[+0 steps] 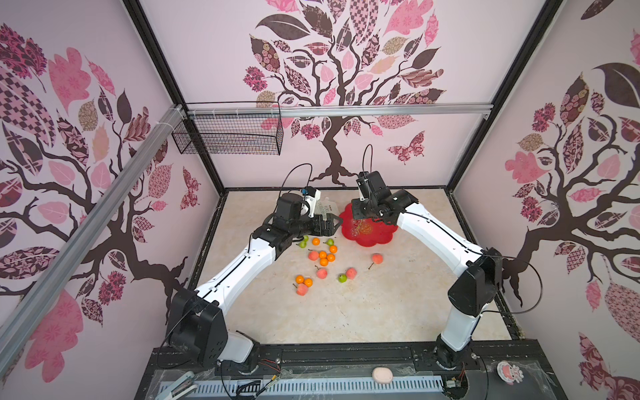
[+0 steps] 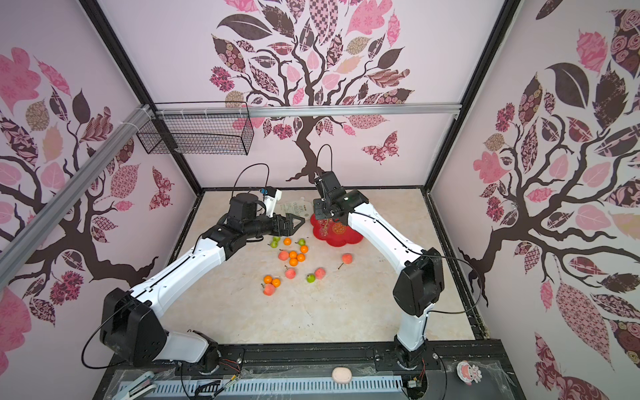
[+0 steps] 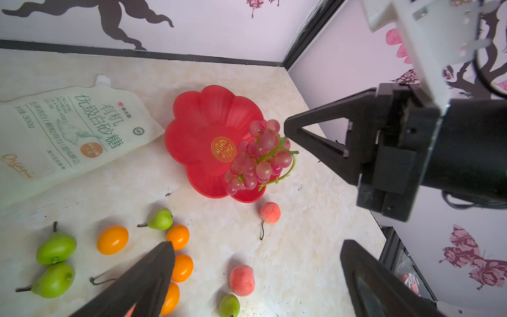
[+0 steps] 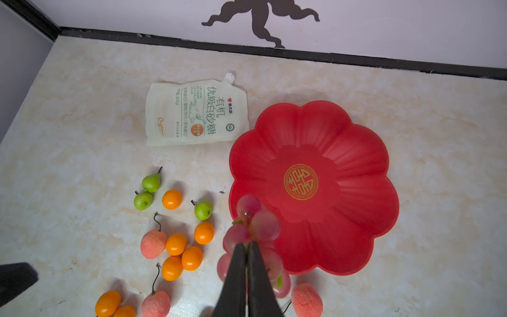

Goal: Place and organize the fake fruits in the fruit bowl
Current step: 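Carry the grapes over the red bowl and lower them with the right gripper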

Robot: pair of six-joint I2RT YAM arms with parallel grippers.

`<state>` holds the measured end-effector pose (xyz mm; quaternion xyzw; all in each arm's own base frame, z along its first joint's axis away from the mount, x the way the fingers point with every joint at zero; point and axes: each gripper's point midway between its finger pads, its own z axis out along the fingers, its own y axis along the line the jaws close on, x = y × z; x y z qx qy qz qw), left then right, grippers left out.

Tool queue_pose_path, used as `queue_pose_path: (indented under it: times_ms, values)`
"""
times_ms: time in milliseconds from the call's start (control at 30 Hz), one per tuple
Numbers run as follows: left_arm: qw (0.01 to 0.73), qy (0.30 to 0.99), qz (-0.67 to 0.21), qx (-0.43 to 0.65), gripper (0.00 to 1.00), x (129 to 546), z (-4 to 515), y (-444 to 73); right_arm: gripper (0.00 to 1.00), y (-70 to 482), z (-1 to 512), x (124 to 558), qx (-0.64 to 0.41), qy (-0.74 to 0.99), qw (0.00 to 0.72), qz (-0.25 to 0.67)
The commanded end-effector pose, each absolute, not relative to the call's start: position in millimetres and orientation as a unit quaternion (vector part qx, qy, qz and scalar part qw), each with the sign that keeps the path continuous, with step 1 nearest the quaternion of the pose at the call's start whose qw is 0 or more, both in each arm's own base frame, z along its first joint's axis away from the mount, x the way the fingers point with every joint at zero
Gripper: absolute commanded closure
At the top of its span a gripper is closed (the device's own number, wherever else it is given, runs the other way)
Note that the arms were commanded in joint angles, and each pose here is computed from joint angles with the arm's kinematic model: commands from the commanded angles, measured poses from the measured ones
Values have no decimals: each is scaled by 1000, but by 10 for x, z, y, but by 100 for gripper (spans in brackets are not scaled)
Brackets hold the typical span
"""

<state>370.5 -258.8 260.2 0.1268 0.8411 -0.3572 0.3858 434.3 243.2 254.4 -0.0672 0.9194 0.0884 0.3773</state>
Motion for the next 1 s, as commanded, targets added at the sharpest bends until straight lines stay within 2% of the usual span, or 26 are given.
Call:
queue_pose_path:
  times_ms: [0,233,567,967]
  values:
    - [412,840,-331,119,2,3876,2717,-2624,100,2324,2797,4501,-35,906,406,112]
    - [424,841,-307,135,2,4024,2604,-2811,100,2103,2469,4802,5,916,372,149]
    - [435,845,-269,159,2,4145,2313,-3159,100,1982,1937,5058,6,936,331,123]
    - [412,836,-316,176,2,4180,2024,-3495,100,1615,1535,5329,37,944,317,89]
